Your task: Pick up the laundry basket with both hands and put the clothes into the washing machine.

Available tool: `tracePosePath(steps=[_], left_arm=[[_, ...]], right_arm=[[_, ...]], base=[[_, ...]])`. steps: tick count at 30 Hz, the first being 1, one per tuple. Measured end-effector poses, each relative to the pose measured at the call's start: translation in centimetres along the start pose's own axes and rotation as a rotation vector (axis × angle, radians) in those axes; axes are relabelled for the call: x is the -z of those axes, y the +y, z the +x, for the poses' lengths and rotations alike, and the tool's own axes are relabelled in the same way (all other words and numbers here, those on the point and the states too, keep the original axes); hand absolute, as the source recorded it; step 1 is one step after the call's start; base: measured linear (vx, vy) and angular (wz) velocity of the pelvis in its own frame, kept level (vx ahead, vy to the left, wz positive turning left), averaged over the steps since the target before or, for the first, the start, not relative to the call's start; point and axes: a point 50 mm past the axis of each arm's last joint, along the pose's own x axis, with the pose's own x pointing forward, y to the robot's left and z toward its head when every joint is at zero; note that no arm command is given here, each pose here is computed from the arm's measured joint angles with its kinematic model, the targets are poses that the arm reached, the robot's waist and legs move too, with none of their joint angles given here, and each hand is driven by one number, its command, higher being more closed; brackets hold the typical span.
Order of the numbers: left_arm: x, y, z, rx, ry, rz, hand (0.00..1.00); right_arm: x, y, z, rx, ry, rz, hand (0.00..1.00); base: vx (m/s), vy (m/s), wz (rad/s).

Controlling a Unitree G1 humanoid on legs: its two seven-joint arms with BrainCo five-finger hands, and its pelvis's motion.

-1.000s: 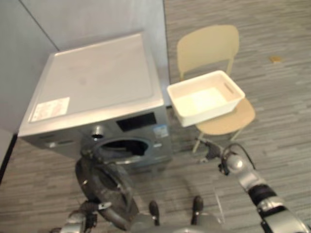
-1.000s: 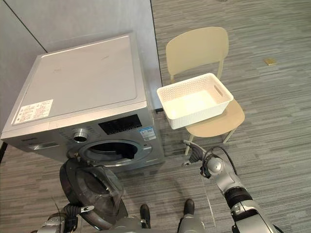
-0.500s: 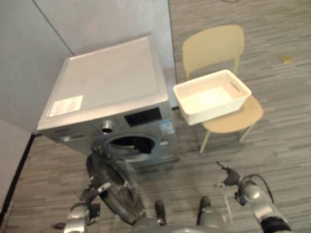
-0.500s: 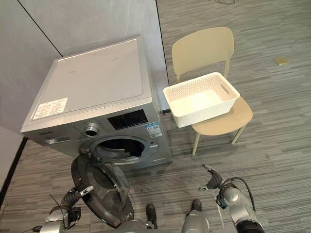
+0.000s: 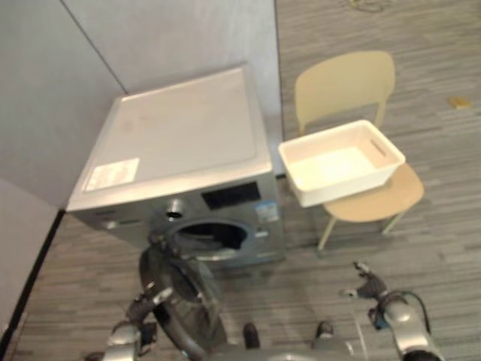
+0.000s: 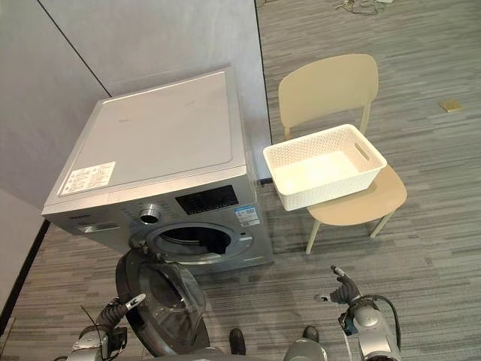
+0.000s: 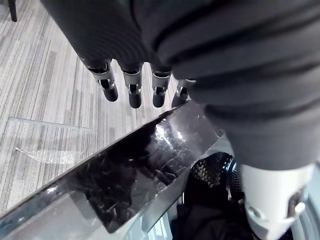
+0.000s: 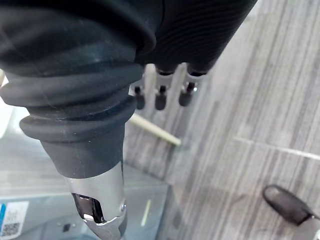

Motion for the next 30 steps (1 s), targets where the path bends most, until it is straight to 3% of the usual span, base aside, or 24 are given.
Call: tracePosePath(steps=[7, 13, 21, 30], left_arm=[[-3.4, -0.7, 0.6, 0.021, -0.119, 0.008, 0.0], [-3.3, -1.4, 0.5, 0.036, -0.132, 0.009, 0.0], [-4.0, -1.5, 0.6, 0.015, -0.162, 0.004, 0.0], [-6.8, -1.4, 0.7, 0.008, -0.256, -0.016, 0.0]], right_arm=[[-0.1, -1.2, 0.5, -0.006, 0.01, -0.048, 0.0], [-0.3, -2.0, 0.5, 0.005, 0.002, -0.073, 0.0], [-1.0, -0.6, 0.6, -0.023, -0.032, -0.059, 0.0], [-7.9, -2.1, 2.4, -0.024, -0.226, -0.179, 0.0]], base=[[-0.11, 0.011, 0.28], [-0.07, 0.063, -0.03], [0.01, 0.101, -0.09], [0.06, -0.083, 0.17]])
